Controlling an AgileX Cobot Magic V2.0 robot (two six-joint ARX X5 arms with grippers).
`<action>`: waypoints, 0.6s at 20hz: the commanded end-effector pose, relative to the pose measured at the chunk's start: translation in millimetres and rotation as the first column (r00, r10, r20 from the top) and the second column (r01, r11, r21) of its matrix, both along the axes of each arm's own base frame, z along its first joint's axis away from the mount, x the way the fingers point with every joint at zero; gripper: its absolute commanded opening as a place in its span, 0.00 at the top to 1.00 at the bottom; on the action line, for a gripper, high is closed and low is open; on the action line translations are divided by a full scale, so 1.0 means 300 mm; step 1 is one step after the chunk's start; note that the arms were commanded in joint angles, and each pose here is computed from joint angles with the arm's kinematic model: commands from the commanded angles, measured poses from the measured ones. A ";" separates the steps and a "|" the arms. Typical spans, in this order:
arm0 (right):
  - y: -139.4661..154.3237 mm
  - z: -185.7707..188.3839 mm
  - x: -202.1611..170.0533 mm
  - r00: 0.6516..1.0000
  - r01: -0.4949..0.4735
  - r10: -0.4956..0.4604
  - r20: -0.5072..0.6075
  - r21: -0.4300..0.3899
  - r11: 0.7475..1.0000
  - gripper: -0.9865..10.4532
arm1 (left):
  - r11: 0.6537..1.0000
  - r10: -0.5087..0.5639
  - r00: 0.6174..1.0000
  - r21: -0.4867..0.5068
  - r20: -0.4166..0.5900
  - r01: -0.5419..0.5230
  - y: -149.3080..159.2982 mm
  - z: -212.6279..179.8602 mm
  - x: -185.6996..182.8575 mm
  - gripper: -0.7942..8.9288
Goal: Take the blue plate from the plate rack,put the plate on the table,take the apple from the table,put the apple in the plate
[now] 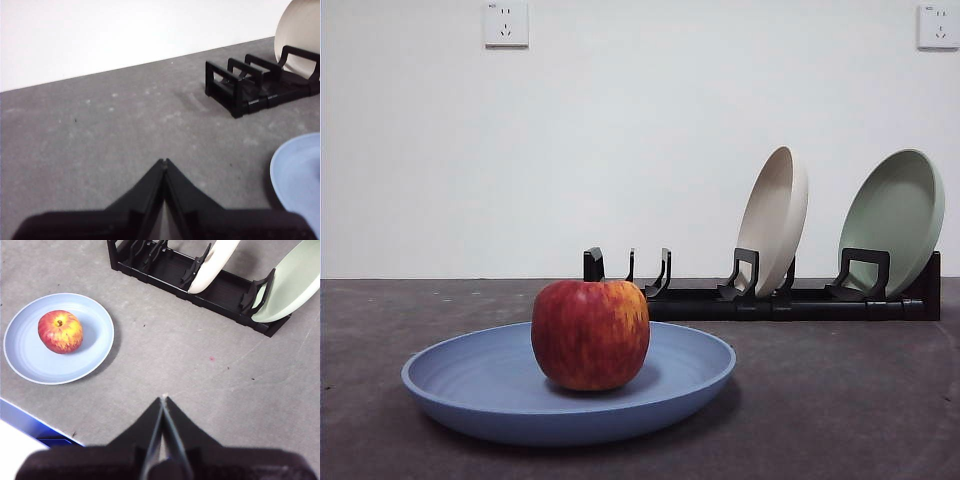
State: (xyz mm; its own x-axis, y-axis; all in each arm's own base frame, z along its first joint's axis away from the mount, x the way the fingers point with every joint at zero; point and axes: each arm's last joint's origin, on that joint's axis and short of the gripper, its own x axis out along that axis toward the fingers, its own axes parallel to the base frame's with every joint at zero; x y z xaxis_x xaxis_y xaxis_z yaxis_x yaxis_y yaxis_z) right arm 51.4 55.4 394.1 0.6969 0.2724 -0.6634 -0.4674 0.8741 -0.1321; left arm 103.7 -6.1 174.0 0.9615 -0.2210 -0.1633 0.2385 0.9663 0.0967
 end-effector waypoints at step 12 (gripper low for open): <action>-0.003 -0.002 -0.002 1.000 -0.002 0.002 -0.006 -0.016 1.000 0.91 | 0.997 0.079 0.997 -0.017 0.001 -0.079 0.009 -0.079 -0.024 0.92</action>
